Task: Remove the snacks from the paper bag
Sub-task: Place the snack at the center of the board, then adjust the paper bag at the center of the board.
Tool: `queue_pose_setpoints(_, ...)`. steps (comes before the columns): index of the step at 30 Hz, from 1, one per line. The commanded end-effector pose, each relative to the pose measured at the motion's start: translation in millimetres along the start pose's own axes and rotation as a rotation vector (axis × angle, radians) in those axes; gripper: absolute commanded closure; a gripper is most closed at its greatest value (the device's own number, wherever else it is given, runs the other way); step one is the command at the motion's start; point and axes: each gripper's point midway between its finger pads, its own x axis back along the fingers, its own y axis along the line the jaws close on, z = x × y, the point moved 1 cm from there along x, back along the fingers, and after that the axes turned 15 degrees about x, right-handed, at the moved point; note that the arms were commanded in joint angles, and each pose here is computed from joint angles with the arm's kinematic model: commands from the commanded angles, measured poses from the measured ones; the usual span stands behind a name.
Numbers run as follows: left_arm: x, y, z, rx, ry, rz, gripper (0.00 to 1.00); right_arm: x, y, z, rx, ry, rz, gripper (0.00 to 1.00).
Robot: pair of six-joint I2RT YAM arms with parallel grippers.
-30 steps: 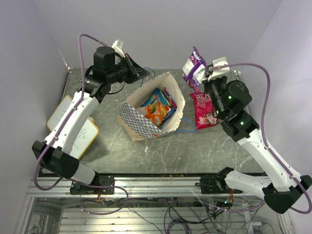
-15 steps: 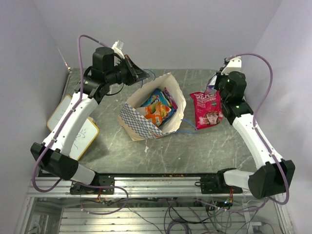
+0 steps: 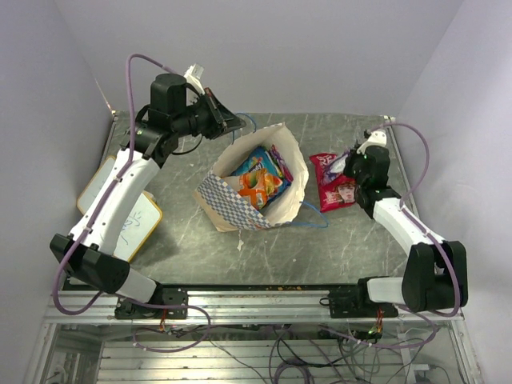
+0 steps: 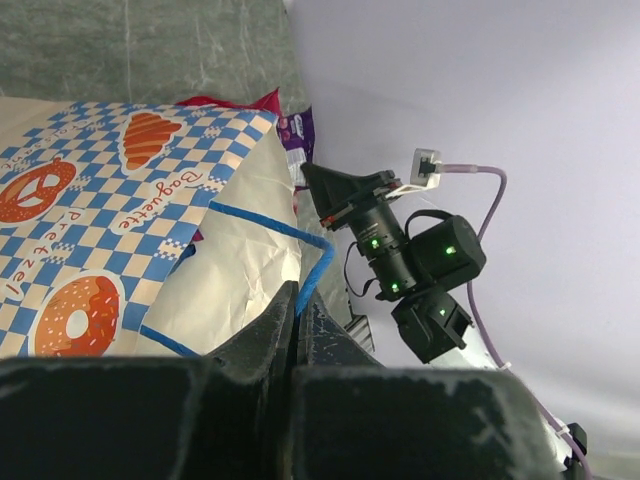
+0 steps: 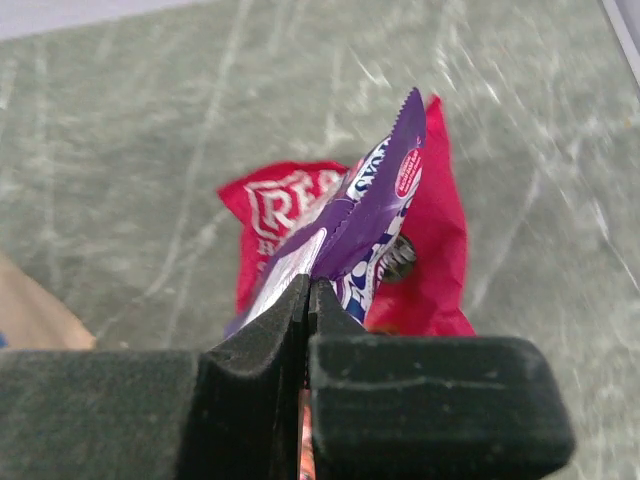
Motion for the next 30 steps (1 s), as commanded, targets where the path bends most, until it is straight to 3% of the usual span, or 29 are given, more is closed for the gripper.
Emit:
queue_pose_setpoints(1, 9, -21, 0, -0.005, 0.026, 0.041, 0.93, 2, -24, 4, -0.048, -0.048, 0.095, 1.0)
queue_pose_setpoints(5, 14, -20, 1, -0.006, 0.018, 0.023, 0.93, 10, -36, 48, 0.001, 0.061, 0.171, 1.0)
queue_pose_setpoints(9, 18, -26, 4, -0.011, 0.04, 0.035, 0.93, 13, -51, 100, -0.033, 0.265, 0.267, 1.0)
queue_pose_setpoints(11, 22, -29, 4, -0.022, 0.041, 0.03, 0.93, 15, -57, 114, -0.069, 0.371, 0.291, 0.91)
queue_pose_setpoints(13, 26, -30, 2, -0.043, 0.035, 0.014, 0.93, 15, -53, 105, -0.066, 0.412, 0.244, 0.75)
queue_pose_setpoints(17, 24, -33, -1, -0.066, 0.037, 0.011, 0.93, 32, -49, 69, -0.022, 0.376, 0.169, 0.49)
queue_pose_setpoints(22, 19, -35, -8, -0.093, 0.037, 0.025, 0.93, 61, -37, 46, -0.029, 0.432, 0.067, 0.41)
queue_pose_setpoints(30, 26, -49, -37, -0.144, 0.002, 0.092, 0.93, 88, 70, 33, -0.018, 0.377, -0.337, 0.4)
